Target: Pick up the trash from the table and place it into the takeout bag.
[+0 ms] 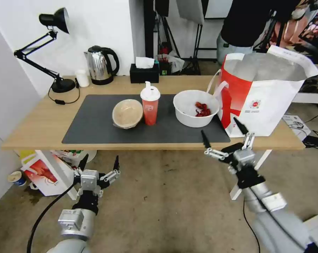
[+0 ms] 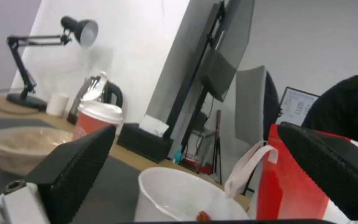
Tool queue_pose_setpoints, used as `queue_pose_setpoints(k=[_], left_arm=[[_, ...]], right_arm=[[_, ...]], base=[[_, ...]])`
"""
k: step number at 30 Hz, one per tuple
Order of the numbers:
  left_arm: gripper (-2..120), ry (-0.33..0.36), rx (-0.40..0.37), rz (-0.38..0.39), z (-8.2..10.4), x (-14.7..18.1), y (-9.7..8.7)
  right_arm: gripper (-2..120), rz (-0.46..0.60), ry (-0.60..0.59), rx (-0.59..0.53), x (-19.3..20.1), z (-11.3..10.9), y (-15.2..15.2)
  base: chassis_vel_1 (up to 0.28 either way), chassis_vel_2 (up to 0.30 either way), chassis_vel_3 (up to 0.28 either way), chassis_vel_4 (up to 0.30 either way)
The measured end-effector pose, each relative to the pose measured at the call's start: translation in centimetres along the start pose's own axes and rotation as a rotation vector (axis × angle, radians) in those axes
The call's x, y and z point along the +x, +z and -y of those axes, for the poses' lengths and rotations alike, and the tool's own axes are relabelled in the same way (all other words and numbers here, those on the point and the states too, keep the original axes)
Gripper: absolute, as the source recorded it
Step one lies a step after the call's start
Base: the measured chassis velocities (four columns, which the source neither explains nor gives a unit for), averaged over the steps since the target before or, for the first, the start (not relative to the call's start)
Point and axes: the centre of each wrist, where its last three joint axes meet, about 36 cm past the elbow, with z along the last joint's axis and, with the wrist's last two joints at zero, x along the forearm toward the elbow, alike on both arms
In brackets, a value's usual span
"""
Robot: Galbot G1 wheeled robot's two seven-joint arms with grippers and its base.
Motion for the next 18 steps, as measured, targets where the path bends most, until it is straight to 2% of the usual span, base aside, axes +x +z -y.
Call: queue_pose_setpoints(k=[3, 4, 6, 7, 8, 11, 12, 16, 18], left_arm=[[100, 0.0, 0.0, 0.0, 0.0, 0.0, 0.0], [100, 0.0, 0.0, 0.0, 0.0, 0.0, 0.0], [100, 0.0, 0.0, 0.0, 0.0, 0.0, 0.0], [100, 0.0, 0.0, 0.0, 0.0, 0.0, 0.0], [100, 0.0, 0.0, 0.0, 0.0, 0.0, 0.0], [100, 0.0, 0.0, 0.0, 0.0, 0.0, 0.0], [100, 0.0, 0.0, 0.0, 0.0, 0.0, 0.0], [100, 0.0, 0.0, 0.0, 0.0, 0.0, 0.0], [100, 0.0, 0.0, 0.0, 0.0, 0.0, 0.0]], right_arm=[[100, -0.015, -0.048, 0.026, -1.3, 2.4, 0.0], [100, -0.015, -0.048, 0.026, -1.3, 2.4, 0.0], [100, -0.012, -0.082, 0.033, -2.3, 3.7, -0.3], [100, -0.019, -0.121, -0.004, -3.5, 4.9, -1.3], [100, -0.019, -0.121, -0.004, -3.5, 4.9, -1.3], [100, -0.067, -0.157, -0.121, -4.7, 5.5, -3.3], [100, -0.067, -0.157, -0.121, -4.7, 5.5, -3.3], [100, -0.155, -0.247, -0.229, -7.2, 7.3, -5.8], [100, -0.18, -0.28, -0.246, -8.1, 8.1, -6.6]], base=[[0.0, 0.0, 0.0, 0.0], [0.0, 0.0, 0.0, 0.0], [0.0, 0.0, 0.0, 0.0], [0.0, 0.0, 0.0, 0.0], [0.0, 0.0, 0.0, 0.0], [0.0, 0.0, 0.0, 0.0], [0.0, 0.0, 0.0, 0.0], [0.0, 0.0, 0.0, 0.0], [0.0, 0.0, 0.0, 0.0]])
